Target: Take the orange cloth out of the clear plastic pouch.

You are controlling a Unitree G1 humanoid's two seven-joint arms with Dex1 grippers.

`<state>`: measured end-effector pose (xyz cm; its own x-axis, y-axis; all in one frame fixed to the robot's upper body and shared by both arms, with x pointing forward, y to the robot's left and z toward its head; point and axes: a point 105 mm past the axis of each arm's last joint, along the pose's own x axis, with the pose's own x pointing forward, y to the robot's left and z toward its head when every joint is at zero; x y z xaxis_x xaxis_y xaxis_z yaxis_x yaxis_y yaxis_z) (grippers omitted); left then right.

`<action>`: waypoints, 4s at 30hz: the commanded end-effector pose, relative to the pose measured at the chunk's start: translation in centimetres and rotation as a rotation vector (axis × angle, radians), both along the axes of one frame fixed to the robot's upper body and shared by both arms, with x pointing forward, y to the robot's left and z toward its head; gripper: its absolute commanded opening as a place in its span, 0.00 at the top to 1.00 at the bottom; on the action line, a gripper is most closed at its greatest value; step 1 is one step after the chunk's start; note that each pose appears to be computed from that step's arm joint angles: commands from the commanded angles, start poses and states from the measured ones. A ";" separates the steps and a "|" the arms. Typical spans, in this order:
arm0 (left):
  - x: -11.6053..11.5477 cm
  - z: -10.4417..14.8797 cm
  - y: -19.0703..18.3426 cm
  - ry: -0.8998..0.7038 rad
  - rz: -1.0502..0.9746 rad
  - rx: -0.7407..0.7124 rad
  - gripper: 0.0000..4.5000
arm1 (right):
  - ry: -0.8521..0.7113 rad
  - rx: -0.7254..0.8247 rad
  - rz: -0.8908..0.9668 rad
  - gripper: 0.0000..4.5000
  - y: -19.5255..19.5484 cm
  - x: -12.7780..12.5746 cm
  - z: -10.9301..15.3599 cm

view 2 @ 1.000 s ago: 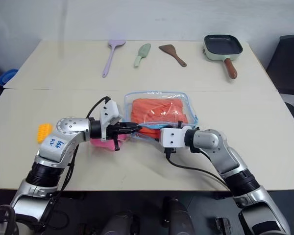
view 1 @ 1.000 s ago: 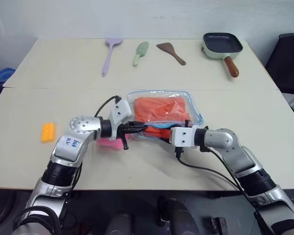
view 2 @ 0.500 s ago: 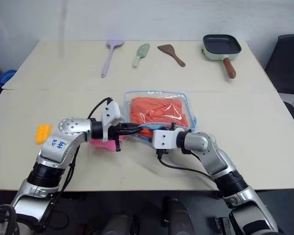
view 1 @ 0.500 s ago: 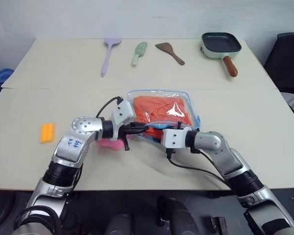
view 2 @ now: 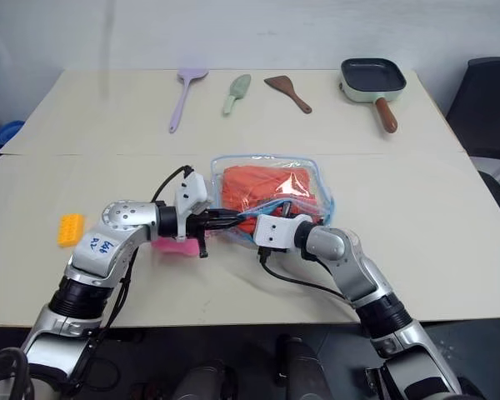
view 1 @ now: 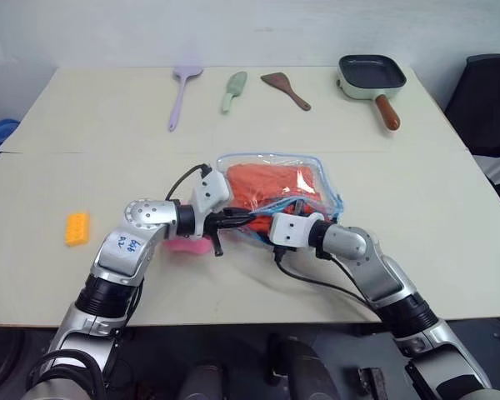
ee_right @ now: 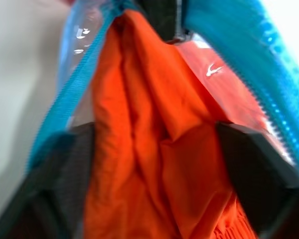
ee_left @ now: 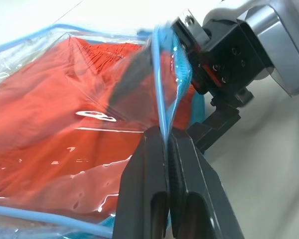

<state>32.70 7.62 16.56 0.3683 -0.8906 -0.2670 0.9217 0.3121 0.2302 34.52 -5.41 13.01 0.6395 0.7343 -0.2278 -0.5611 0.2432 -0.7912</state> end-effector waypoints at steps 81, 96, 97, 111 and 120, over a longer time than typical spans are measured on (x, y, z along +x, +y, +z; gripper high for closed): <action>-1.4 3.3 -6.6 -0.103 -0.214 -0.096 1.00 | 0.281 -0.550 0.451 1.00 -8.1 -9.7 -6.3; 6.0 3.7 -4.1 -0.114 0.194 -0.101 1.00 | 0.187 -0.662 0.567 1.00 -8.8 -11.8 -7.2; 6.3 3.4 -3.4 -0.132 0.213 -0.071 1.00 | 0.187 -0.657 0.556 1.00 -9.1 -12.0 -7.0; 4.2 0.1 4.0 -0.144 0.213 0.151 1.00 | 0.204 -0.495 -0.061 1.00 -20.8 -9.9 -0.3; -0.3 -1.1 0.8 -0.092 -0.022 0.152 1.00 | -0.108 -0.133 -0.539 1.00 -23.1 -3.4 3.6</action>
<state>33.19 9.17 15.44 0.4205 -0.8316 -0.3629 0.8843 0.2863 0.3687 30.73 -28.87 15.73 0.9178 0.2937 -0.2672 -0.3727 0.4055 -0.8347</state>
